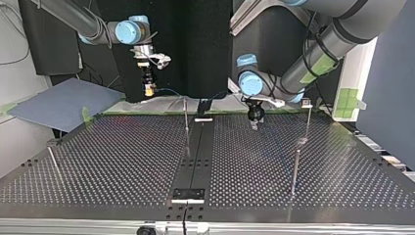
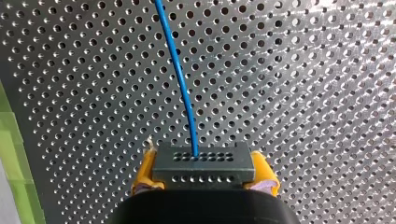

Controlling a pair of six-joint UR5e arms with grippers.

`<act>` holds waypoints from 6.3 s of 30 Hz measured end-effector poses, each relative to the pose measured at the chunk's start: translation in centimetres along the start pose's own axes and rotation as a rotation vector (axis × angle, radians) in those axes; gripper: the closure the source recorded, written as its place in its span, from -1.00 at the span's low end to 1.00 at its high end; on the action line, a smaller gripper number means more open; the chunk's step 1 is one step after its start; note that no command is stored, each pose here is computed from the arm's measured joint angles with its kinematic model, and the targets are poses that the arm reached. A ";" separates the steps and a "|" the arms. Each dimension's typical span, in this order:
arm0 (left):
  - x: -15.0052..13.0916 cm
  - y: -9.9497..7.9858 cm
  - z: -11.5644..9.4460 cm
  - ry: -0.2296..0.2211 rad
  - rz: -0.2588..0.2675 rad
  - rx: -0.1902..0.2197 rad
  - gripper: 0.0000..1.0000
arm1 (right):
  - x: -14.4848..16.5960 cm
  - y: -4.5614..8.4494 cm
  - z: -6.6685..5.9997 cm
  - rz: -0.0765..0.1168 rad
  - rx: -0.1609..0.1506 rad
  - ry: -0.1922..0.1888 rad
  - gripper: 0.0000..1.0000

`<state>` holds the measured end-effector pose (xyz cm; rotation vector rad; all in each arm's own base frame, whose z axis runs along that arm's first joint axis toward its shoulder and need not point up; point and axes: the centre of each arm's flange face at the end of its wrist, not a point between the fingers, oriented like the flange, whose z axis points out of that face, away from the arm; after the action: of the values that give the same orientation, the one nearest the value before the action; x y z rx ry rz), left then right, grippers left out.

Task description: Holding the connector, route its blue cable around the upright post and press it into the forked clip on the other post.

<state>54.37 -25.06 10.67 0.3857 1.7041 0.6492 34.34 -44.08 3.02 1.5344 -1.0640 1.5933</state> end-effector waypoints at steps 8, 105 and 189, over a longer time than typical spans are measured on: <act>0.1 -0.2 0.0 -0.004 -0.017 0.023 -1.00 | 0.0 0.0 0.0 0.000 0.001 0.000 1.00; 6.1 -13.4 -3.3 -0.021 -0.341 0.561 -1.00 | 0.6 -0.7 0.4 -0.012 0.005 -0.003 1.00; 2.1 -16.4 -6.0 -0.068 -1.111 0.515 -1.00 | 1.2 -4.3 -0.8 -0.002 0.180 -0.098 1.00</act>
<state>49.54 -38.02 -0.17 -0.2162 1.6932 -0.6096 37.71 -41.51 4.72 1.7479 -0.9920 1.6649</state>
